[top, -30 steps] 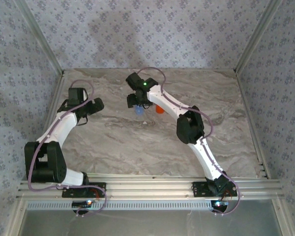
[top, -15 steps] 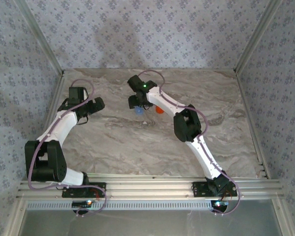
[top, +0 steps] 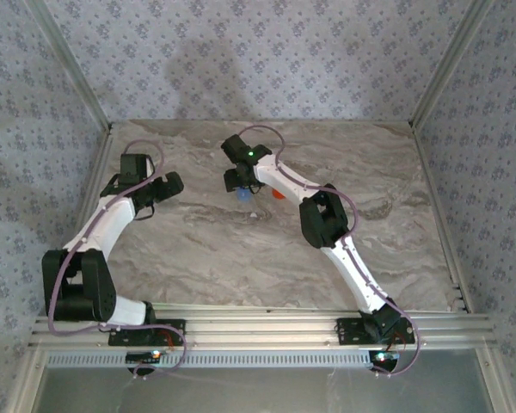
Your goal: Sort the pills into containers
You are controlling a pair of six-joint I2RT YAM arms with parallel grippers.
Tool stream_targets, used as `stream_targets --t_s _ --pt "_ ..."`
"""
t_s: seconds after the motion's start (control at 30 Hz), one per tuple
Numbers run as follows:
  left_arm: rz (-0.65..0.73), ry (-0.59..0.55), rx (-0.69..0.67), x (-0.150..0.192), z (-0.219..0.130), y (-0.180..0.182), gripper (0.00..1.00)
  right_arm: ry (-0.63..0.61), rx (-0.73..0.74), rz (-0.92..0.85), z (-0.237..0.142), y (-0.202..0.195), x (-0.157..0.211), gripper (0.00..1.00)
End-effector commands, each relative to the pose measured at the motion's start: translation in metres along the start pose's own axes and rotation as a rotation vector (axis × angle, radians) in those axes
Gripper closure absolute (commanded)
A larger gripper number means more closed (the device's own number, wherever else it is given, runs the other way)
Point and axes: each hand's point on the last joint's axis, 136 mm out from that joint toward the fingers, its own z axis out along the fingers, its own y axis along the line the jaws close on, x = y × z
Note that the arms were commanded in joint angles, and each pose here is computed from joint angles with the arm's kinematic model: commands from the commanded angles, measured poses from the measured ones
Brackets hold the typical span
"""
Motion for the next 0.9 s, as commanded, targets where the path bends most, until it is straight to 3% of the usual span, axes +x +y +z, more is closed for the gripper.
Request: stream_targets --t_s 0.0,0.37,0.67,0.87 --pt "-0.009 0.005 0.015 0.006 -0.007 -0.002 0.00 -0.004 0.026 -0.034 0.010 0.000 0.001 0.28" --pt "-0.023 0.001 0.022 0.009 -0.006 -0.002 0.00 0.027 0.042 -0.066 0.019 0.003 0.014 0.35" --pt "-0.040 -0.011 0.036 0.008 -0.009 -0.004 0.00 0.065 0.010 -0.067 0.013 0.008 0.022 0.58" --pt "-0.105 -0.057 0.080 0.001 -0.014 -0.011 0.00 0.069 -0.073 -0.062 -0.012 0.021 0.022 0.65"
